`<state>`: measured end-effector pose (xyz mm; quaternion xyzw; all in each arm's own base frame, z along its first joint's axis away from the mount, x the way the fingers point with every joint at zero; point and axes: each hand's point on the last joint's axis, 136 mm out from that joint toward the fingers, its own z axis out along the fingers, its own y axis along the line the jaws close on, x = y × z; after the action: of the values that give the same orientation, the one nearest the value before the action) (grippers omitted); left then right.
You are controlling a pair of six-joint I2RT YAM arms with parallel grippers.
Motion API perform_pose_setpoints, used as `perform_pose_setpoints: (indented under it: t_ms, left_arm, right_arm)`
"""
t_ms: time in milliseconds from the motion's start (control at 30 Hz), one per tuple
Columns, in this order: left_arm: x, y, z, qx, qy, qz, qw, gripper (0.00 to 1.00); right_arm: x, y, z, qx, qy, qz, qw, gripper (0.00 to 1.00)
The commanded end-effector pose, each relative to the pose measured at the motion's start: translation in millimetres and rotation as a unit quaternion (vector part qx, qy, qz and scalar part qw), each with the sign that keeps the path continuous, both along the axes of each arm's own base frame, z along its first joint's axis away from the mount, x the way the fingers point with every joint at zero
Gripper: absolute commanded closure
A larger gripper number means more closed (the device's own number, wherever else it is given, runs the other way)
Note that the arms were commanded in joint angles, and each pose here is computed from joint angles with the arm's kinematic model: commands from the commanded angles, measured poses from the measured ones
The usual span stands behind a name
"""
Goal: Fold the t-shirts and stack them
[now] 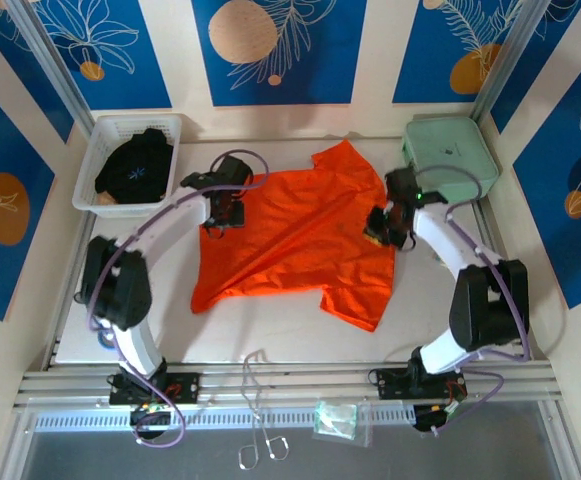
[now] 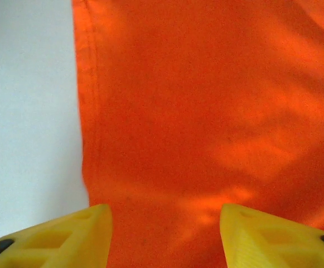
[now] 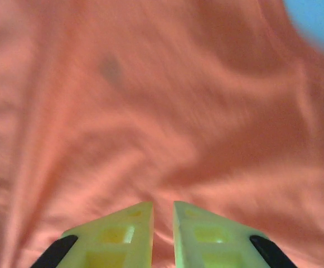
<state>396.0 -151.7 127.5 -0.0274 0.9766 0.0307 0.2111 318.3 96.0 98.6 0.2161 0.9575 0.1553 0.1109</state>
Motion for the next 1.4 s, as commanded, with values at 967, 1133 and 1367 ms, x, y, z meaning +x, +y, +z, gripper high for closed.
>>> perform_pose_setpoints:
  t_ms: [967,1133,1367]
  left_arm:
    - [108.0,70.7,-137.0,-0.015,0.155,0.074,0.985,0.60]
    - [114.6,72.9,-134.0,-0.022,0.148,0.072,0.986,0.60]
    - [113.3,44.1,-100.2,-0.085,0.126,0.046,0.987,0.51]
  right_arm:
    - [-160.0,-22.3,-90.9,-0.200,0.241,-0.161,0.936,1.00]
    - [-162.6,-26.5,-85.6,-0.169,0.232,-0.174,0.942,1.00]
    - [-155.9,-11.8,-72.3,-0.106,0.201,-0.152,0.962,1.00]
